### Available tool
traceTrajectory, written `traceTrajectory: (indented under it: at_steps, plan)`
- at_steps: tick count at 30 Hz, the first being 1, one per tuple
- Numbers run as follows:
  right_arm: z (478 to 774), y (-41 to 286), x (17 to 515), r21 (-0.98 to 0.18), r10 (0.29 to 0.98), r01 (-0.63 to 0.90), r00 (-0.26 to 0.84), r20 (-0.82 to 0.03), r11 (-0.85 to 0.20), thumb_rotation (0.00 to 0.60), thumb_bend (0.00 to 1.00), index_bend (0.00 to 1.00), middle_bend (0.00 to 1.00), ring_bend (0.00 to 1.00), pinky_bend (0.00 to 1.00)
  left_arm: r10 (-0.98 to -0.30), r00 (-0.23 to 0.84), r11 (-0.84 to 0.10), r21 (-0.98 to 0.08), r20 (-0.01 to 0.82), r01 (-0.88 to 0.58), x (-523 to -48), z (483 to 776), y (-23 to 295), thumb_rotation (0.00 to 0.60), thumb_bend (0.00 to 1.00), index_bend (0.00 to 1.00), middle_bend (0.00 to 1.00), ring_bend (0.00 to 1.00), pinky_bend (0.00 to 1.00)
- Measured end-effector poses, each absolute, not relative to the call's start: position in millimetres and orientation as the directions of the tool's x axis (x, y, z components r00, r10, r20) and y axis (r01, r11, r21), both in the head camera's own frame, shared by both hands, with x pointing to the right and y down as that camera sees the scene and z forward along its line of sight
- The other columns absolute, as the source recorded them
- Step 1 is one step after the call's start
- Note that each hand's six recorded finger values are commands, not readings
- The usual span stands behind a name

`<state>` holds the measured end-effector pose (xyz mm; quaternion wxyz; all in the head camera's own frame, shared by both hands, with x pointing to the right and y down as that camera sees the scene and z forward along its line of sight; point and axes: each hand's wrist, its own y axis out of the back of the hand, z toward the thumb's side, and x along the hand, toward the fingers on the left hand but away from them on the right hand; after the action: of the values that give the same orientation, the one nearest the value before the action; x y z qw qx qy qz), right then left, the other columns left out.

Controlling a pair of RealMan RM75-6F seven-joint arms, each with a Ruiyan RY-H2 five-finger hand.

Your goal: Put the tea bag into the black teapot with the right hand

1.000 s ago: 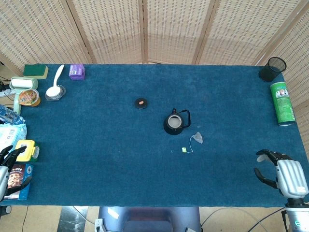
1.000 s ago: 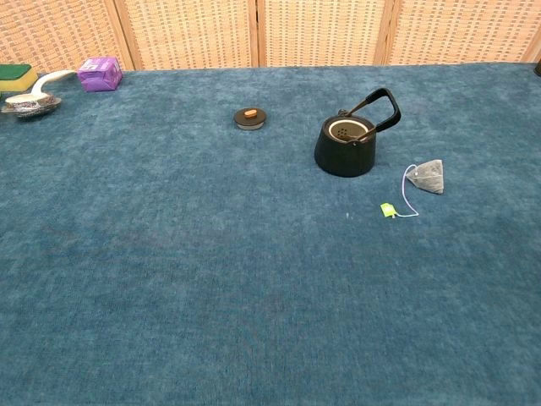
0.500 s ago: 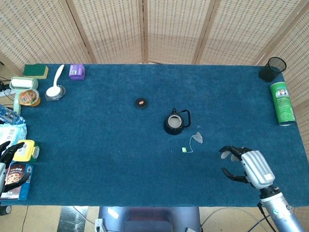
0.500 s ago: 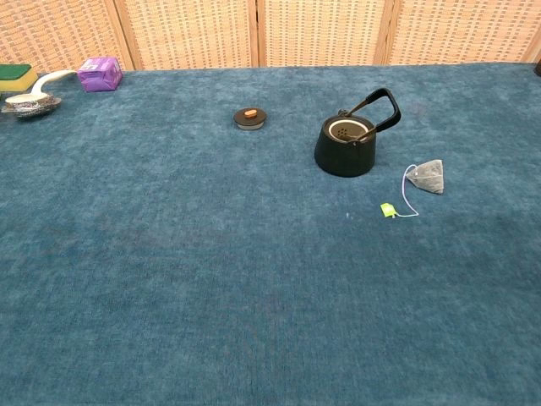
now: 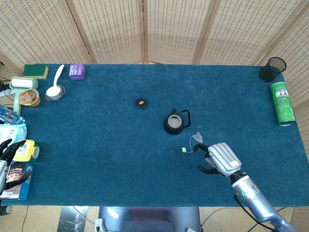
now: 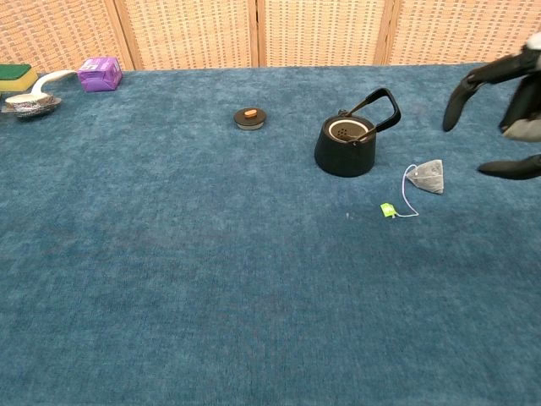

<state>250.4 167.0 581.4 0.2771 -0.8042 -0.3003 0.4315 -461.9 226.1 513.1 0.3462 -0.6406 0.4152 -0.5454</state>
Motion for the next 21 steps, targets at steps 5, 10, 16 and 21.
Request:
traceTrajectory:
  at_steps: [5, 10, 16, 21]
  plan:
    - [600, 164, 233, -0.688, 0.691, 0.205, 0.453, -0.564, -0.696, 0.6, 0.38, 0.41, 1.0, 1.0, 1.0, -0.909, 0.073, -0.416, -0.897, 0.41, -0.146, -460, 513, 224, 0.6, 0.27, 0.12, 0.22, 0.09, 0.15]
    - [618, 163, 219, -0.673, 0.662, 0.17, 0.458, -0.593, -0.72, 0.6, 0.38, 0.42, 1.0, 1.0, 1.0, -0.908, 0.071, -0.42, -0.897, 0.414, -0.14, -462, 515, 220, 0.6, 0.27, 0.12, 0.22, 0.09, 0.15]
    - [641, 162, 206, -0.652, 0.633, 0.138, 0.451, -0.629, -0.746, 0.6, 0.38, 0.42, 1.0, 1.0, 1.0, -0.902, 0.07, -0.432, -0.891, 0.426, -0.138, -463, 520, 217, 0.6, 0.26, 0.12, 0.22, 0.09, 0.15]
    - [657, 156, 199, -0.648, 0.622, 0.109, 0.436, -0.651, -0.754, 0.6, 0.39, 0.42, 1.0, 1.0, 1.0, -0.899, 0.069, -0.437, -0.888, 0.432, -0.141, -464, 524, 216, 0.6, 0.27, 0.12, 0.22, 0.09, 0.15]
